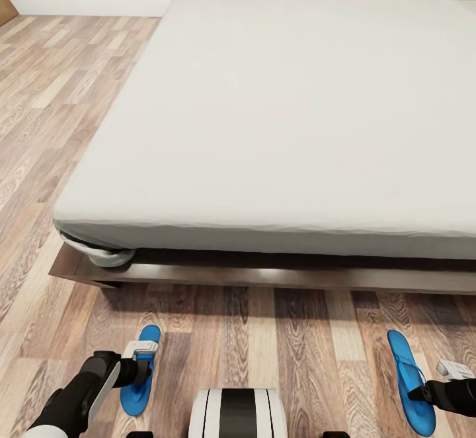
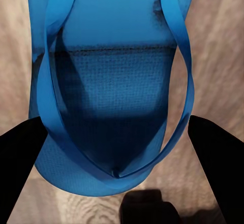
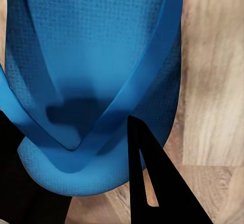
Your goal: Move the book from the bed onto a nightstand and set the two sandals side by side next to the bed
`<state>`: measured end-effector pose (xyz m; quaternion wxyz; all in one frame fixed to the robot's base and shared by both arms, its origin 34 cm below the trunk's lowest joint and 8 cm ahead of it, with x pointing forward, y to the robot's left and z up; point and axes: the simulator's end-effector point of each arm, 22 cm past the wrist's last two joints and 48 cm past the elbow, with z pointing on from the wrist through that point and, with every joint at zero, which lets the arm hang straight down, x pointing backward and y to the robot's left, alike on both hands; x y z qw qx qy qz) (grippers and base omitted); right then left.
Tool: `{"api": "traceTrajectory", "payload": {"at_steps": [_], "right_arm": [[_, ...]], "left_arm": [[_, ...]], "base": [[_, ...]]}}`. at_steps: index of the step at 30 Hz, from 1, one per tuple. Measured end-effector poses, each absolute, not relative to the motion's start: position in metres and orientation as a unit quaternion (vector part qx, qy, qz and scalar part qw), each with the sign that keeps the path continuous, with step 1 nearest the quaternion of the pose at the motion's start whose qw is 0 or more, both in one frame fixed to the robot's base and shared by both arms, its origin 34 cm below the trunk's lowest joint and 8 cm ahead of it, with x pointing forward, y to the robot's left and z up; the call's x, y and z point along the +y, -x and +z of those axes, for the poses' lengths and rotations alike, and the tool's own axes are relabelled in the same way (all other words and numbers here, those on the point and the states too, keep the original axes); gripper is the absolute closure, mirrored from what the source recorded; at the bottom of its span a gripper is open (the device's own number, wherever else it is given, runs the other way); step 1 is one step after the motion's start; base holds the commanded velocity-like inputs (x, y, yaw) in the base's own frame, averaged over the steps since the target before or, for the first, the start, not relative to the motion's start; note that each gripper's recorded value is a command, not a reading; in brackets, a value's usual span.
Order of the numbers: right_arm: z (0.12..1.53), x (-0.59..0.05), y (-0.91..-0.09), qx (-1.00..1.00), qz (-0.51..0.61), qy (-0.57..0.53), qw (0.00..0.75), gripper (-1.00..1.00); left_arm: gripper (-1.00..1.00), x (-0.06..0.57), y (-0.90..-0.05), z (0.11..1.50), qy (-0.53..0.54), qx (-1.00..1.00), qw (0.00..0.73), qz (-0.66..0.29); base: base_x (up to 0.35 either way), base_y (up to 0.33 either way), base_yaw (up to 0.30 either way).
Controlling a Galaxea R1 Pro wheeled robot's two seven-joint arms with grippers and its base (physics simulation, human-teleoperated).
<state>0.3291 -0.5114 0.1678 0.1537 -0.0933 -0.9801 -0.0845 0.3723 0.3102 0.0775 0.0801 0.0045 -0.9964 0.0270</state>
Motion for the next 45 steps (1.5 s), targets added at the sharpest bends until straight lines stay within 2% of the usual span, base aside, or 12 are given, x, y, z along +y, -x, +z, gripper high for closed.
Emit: {"api": "traceTrajectory", "payload": {"at_steps": [11,18,45], "right_arm": [[0.168,-0.511,-0.329,-0.980,-0.084,0.093,0.154,1.00],[0.168,-0.511,-0.329,-0.980,-0.084,0.093,0.154,1.00],[0.168,-0.511,-0.329,-0.980,-0.085,0.093,0.154,1.00]], "left_arm": [[1.00,0.308,-0.373,0.077,-0.004,-0.997,0.078,0.030],[1.00,0.304,-0.392,0.075,0.003,-0.999,0.034,0.033],[1.00,0.305,-0.392,0.074,0.003,-0.999,0.033,0.032]], "base": [[0.000,0.000,0.000],[0.000,0.000,0.000],[0.033,0.014,0.000]]}}
